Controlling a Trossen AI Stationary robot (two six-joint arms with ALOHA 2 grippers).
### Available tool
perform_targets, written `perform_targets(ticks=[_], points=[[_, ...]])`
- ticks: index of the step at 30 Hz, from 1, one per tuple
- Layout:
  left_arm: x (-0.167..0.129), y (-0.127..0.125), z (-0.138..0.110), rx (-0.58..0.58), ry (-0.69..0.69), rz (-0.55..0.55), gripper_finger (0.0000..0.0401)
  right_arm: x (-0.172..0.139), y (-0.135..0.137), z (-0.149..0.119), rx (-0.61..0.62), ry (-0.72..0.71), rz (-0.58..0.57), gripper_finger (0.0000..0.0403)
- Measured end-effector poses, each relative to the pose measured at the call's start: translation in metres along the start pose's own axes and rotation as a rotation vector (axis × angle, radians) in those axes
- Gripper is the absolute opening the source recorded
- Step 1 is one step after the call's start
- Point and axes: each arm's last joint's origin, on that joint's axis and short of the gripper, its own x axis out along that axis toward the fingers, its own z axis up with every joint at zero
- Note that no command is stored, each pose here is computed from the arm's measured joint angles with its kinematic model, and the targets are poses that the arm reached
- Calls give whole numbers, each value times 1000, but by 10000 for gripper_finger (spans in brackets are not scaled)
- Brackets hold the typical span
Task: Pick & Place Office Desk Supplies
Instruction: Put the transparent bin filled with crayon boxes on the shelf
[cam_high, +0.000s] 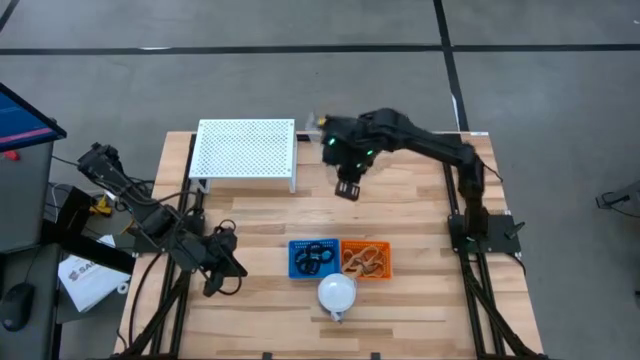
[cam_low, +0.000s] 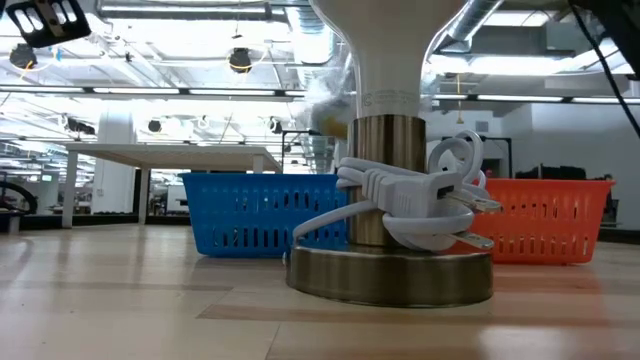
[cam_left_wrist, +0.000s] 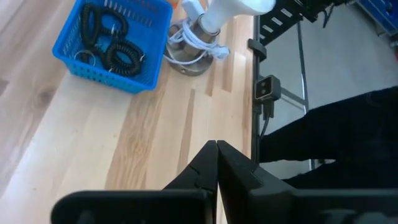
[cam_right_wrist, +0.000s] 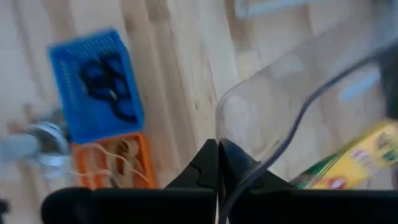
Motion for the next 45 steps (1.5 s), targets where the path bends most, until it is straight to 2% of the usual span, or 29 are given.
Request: perform_targets(ticks=[2,5,11,15,18,21,26,31,35,39,42,45], points=[[2,2,-2,-28,3,4,0,13,5,3,-41,35,3,0],[8,5,-7,-54,-5,-4,0,17,18,14,-130,-37,-11,0],[16,7,-11,-106,-39,-53,0,32,45,12,-360,49,42,0],[17,5,-8,-118,-84,-78,0,23,52,10,-422,23,22,0],[16,4,-5,-68,-152,-63,0,20,58,5,-474,41,49,0],[14,2,4,58,-253,-12,0,13,67,1,-562,29,71,0],[3,-6,43,310,-373,83,0,2,83,-5,-722,-8,99,0],[-16,-18,91,569,-377,128,0,2,90,-7,-751,-9,113,0],[-35,-42,126,798,-291,146,5,3,90,-7,-719,-5,122,0],[-51,-65,153,1076,-102,239,27,3,90,-7,-706,-6,122,0],[-59,-69,171,1173,26,368,57,3,90,-7,-702,-6,128,0],[-61,-58,182,1183,181,459,91,2,92,-7,-682,-5,129,0]])
